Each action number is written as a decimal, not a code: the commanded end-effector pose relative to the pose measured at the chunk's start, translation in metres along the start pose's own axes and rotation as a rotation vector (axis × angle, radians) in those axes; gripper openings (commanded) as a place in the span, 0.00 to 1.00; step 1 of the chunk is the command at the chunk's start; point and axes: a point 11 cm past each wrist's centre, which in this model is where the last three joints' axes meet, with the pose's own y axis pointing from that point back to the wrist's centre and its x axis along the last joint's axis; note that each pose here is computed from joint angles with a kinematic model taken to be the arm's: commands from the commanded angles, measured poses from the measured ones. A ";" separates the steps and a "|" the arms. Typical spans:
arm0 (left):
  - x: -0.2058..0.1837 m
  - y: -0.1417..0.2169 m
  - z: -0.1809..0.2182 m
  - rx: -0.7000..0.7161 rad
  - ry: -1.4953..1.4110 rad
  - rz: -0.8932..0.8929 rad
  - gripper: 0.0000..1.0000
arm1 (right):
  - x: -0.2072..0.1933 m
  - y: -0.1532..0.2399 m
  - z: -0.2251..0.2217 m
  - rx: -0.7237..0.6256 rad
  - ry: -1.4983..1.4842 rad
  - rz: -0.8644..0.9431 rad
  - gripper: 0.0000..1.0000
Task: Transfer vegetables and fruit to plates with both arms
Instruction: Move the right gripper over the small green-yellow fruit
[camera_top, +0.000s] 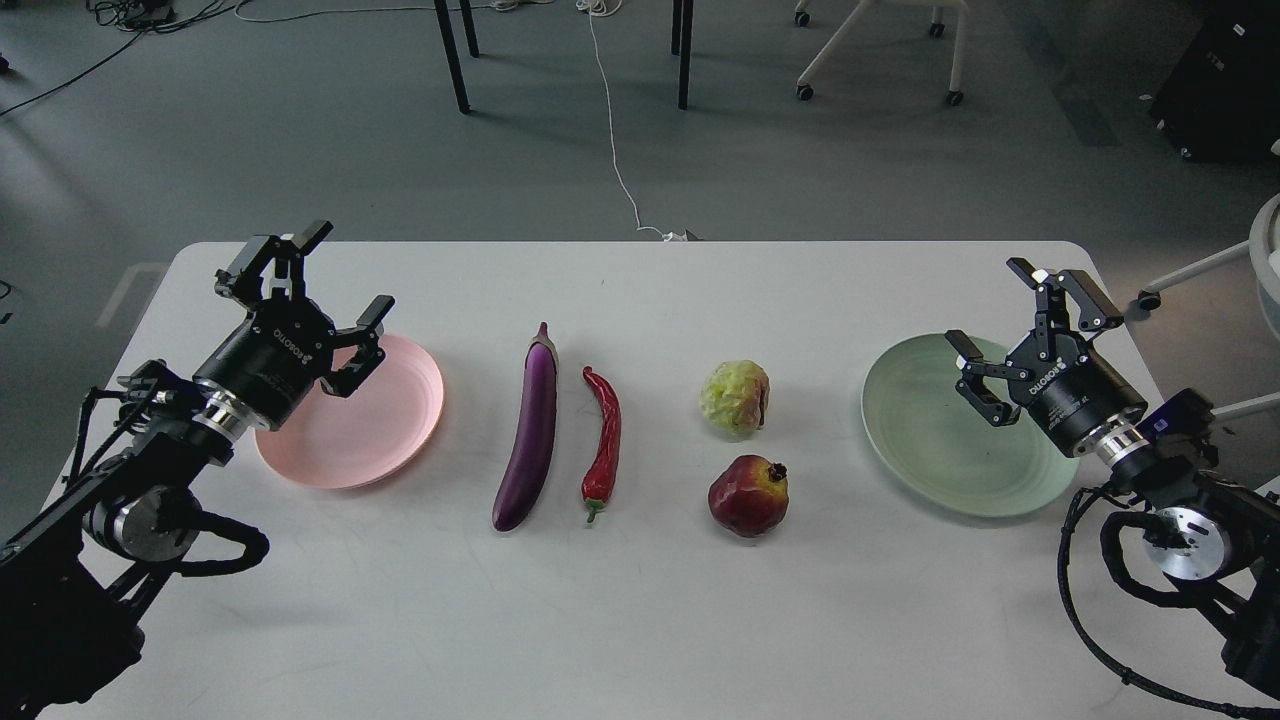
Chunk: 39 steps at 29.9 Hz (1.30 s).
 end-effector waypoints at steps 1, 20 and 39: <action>0.004 0.002 0.008 -0.024 -0.002 0.012 0.98 | 0.000 -0.001 -0.002 0.003 0.004 -0.004 0.99; 0.009 -0.001 0.028 -0.094 -0.039 0.009 0.98 | -0.149 -0.124 -0.114 -0.289 1.268 -0.717 0.99; 0.008 0.002 0.029 -0.099 -0.038 0.006 0.98 | -0.206 -0.141 -0.004 -0.662 1.945 -1.220 0.99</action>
